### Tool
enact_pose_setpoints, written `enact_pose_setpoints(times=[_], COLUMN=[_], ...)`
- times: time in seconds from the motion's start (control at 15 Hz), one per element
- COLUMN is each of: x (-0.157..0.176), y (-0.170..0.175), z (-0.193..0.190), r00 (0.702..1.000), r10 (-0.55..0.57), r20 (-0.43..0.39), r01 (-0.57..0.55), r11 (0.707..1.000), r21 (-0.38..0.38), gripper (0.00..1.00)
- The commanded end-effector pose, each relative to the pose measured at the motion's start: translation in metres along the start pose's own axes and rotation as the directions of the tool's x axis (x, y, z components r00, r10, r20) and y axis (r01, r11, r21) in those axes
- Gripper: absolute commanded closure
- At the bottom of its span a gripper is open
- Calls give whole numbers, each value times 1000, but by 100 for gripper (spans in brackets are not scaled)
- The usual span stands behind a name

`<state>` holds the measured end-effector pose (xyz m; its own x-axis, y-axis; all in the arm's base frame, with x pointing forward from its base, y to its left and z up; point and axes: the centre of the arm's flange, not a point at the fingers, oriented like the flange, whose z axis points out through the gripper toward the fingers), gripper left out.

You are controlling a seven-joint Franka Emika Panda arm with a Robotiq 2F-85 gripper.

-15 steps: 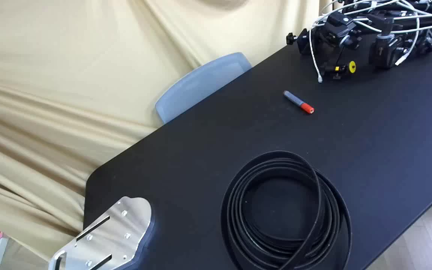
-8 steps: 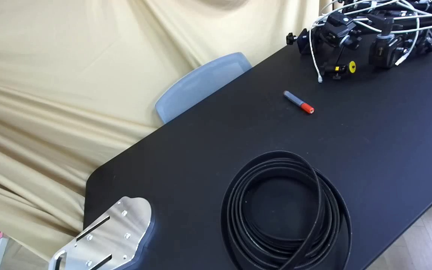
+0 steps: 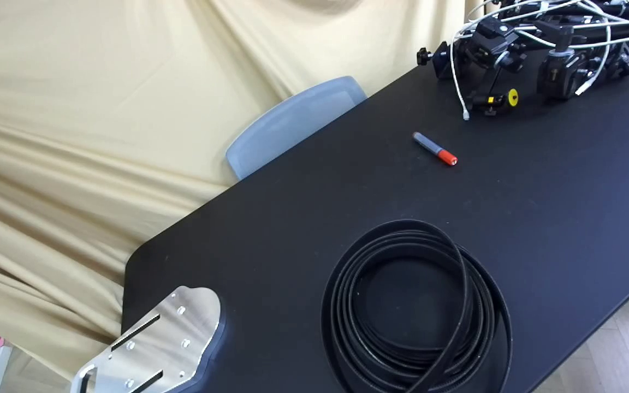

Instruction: Move the marker backward slightly to the left

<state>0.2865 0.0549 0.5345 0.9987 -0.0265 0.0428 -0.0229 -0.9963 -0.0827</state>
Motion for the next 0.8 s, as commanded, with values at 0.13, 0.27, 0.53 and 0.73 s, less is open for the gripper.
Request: enact_pose_setpoints(times=[0.13,0.27,0.53,0.73], x=[19,37,75,101], y=[16,27,47,57], z=[16,30,70,101], r00=[999,999,996,994], r10=[38,52,78,100], r20=[-9,-17,-31,-53], r01=[-38,-53,-81,-107], r11=[999,996,990,986], r21=[-37,-68,-115,-131], gripper=[0,0,0,0])
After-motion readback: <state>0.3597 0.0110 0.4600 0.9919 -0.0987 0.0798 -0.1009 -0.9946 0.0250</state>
